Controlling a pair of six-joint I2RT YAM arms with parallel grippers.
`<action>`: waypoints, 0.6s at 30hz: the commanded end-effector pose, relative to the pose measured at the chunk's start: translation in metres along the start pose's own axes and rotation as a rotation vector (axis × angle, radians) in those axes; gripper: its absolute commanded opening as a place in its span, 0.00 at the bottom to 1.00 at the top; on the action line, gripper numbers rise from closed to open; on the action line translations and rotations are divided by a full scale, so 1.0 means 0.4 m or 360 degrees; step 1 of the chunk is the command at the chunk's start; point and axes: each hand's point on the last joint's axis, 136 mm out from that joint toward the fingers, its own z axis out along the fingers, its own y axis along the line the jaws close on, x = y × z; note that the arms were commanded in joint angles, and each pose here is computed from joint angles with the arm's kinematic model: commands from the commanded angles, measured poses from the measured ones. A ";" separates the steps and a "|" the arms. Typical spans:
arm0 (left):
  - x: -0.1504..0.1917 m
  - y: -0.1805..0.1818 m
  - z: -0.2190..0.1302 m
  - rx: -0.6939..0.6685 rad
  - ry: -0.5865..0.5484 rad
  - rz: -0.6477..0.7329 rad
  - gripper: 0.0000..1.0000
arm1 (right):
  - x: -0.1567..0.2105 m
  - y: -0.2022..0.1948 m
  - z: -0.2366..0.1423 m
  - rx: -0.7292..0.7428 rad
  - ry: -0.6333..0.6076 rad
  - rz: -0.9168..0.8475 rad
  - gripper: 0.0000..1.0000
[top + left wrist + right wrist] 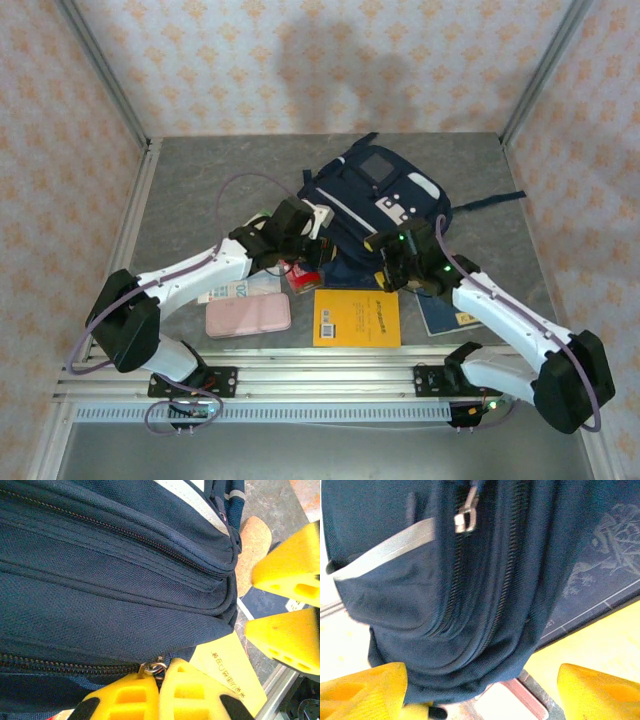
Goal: Pack books, pencil case, and school supplies into a backpack
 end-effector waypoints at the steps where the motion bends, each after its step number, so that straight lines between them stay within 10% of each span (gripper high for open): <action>1: -0.073 -0.064 -0.025 0.0111 -0.0154 0.0024 0.00 | -0.017 0.019 0.027 -0.0119 -0.0042 0.0155 0.77; 8: -0.052 -0.066 -0.029 0.0118 -0.0132 0.0014 0.00 | -0.046 0.022 0.066 -0.0166 -0.0126 0.0187 0.74; 11: -0.027 -0.063 -0.015 0.0122 -0.0083 0.0012 0.00 | -0.078 0.044 0.071 -0.0235 -0.0233 0.0129 0.53; 15: 0.016 -0.047 0.006 0.0080 0.0005 0.0023 0.00 | -0.088 0.069 0.082 -0.0280 -0.0266 0.0077 0.00; 18: 0.037 -0.026 0.011 0.0017 0.0039 0.0039 0.00 | -0.084 0.093 0.073 -0.0316 -0.0264 0.0047 0.00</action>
